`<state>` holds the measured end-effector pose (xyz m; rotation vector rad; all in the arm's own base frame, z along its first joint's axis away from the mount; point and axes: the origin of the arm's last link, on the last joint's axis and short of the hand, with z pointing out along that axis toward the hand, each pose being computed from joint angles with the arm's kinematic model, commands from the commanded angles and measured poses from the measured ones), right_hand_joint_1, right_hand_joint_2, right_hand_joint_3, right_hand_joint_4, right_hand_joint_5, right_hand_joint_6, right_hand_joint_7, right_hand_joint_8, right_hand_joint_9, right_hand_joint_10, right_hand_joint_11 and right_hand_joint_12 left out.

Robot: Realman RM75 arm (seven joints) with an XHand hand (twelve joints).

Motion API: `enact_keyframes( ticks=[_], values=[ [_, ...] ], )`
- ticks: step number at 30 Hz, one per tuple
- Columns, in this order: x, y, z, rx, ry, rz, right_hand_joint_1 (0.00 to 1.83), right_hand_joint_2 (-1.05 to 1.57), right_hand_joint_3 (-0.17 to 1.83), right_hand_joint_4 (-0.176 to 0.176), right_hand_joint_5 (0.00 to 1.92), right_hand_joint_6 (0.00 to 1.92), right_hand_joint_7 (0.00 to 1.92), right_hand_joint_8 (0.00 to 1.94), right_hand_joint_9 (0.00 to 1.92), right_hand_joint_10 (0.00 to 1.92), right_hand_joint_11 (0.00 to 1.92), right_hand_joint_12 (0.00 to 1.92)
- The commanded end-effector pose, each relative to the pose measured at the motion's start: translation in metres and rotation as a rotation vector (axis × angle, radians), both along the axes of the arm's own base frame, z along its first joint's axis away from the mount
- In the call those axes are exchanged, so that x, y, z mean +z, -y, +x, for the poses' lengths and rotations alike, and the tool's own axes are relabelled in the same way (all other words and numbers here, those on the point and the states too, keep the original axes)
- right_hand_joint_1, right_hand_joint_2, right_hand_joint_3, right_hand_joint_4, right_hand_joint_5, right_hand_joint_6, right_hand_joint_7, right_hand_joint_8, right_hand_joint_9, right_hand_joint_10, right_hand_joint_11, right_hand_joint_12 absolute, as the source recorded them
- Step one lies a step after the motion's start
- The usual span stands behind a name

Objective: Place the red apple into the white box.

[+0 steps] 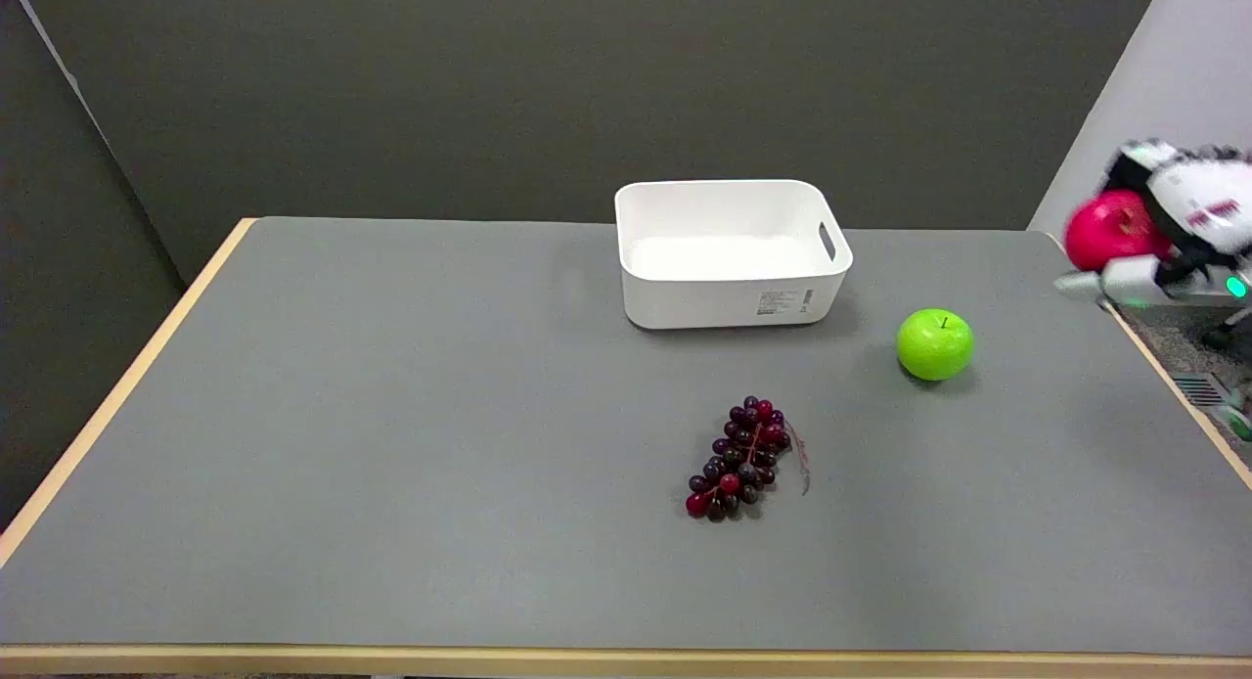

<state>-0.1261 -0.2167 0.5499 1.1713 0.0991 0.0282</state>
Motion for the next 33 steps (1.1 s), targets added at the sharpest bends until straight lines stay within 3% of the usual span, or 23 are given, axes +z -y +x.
enact_keyframes(
  ticks=[1,12,19,26,33],
  values=[
    [-0.074,0.136,0.054,0.279,-0.011,0.302,1.05,1.39,0.15,-0.176,0.40,1.81,0.44,1.88,0.65,1.92,0.42,1.92],
    [-0.134,0.213,0.019,0.265,0.175,0.381,1.06,1.38,0.14,-0.176,0.41,1.80,0.45,1.86,0.67,1.92,0.43,1.92],
    [-0.170,0.256,-0.014,0.188,0.257,0.397,1.06,1.38,0.15,-0.176,0.41,1.80,0.45,1.86,0.66,1.92,0.43,1.92],
    [-0.207,0.291,-0.043,0.105,0.318,0.396,1.05,1.38,0.15,-0.176,0.41,1.80,0.45,1.86,0.66,1.92,0.43,1.92],
    [-0.214,0.308,-0.071,0.024,0.346,0.340,1.05,1.39,0.15,-0.176,0.40,1.82,0.44,1.88,0.62,1.92,0.39,1.92]
  ],
)
